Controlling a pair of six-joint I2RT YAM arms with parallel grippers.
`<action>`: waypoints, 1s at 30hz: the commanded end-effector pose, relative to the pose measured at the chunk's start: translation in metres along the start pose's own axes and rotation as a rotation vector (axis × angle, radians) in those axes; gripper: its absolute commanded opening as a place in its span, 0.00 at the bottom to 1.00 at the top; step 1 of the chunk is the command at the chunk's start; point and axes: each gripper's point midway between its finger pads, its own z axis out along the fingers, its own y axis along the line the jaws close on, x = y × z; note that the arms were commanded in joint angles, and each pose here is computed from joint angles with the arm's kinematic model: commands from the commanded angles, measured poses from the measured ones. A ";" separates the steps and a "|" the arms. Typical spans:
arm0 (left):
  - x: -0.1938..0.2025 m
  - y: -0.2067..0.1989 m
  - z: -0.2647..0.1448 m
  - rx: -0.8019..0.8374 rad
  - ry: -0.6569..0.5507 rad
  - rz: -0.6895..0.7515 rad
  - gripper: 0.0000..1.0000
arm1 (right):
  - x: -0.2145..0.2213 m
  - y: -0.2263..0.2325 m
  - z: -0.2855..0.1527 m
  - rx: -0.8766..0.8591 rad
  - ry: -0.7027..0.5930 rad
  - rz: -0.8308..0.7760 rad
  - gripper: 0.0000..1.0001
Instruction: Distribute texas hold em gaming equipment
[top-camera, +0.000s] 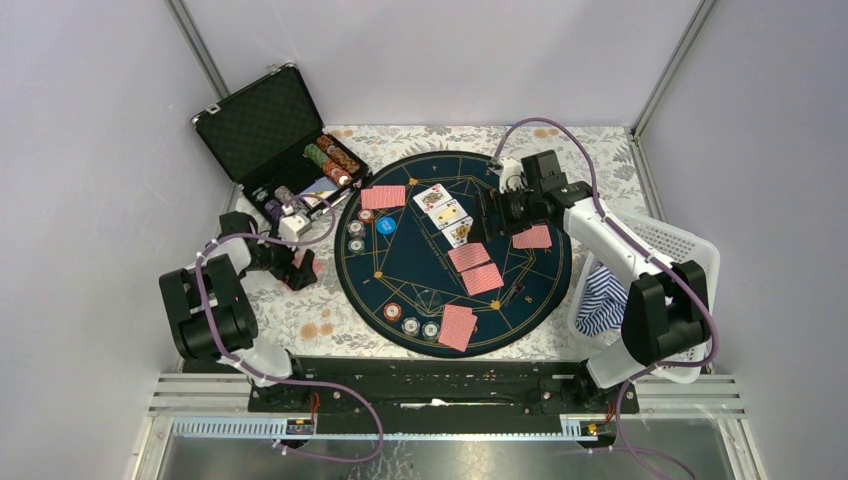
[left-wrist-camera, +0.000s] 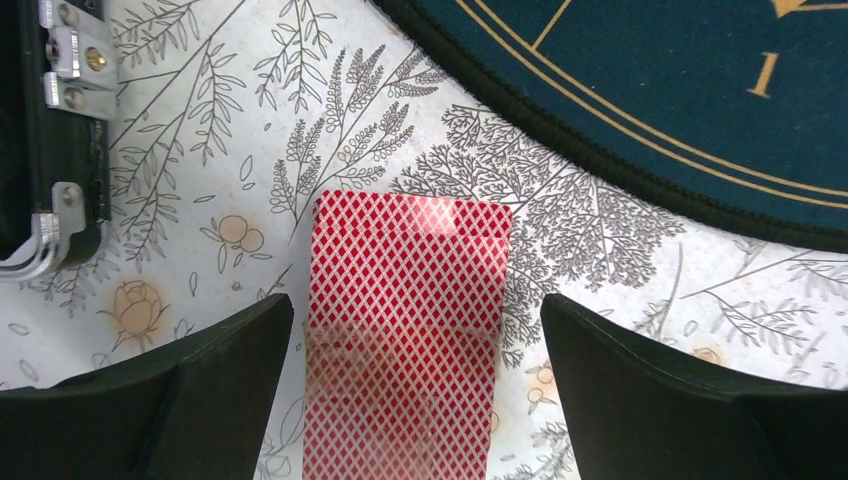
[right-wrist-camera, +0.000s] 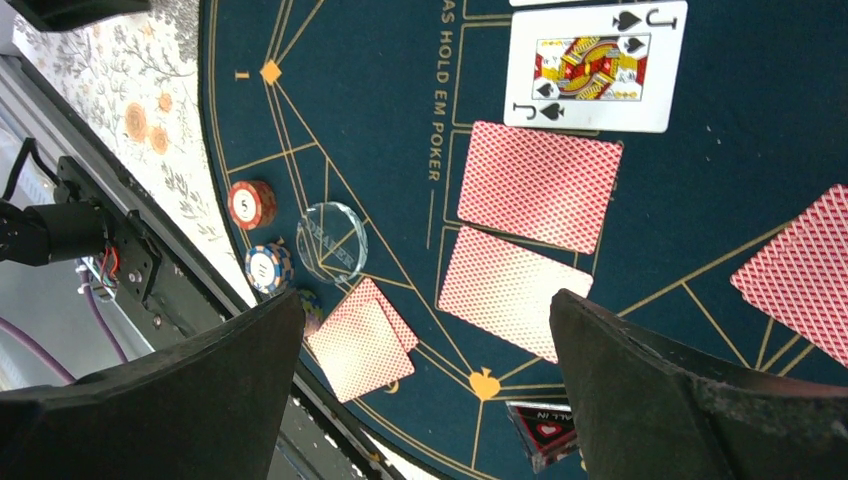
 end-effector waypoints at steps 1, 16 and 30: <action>-0.033 0.005 -0.028 -0.028 -0.024 -0.004 0.99 | -0.008 -0.002 -0.023 0.019 -0.026 -0.048 1.00; -0.102 -0.076 -0.048 0.109 -0.009 0.154 0.99 | 0.068 -0.019 -0.074 -0.044 0.202 -0.667 1.00; -0.111 -0.116 -0.031 0.176 -0.043 0.120 0.99 | 0.110 -0.052 -0.039 -0.230 0.317 -1.208 0.92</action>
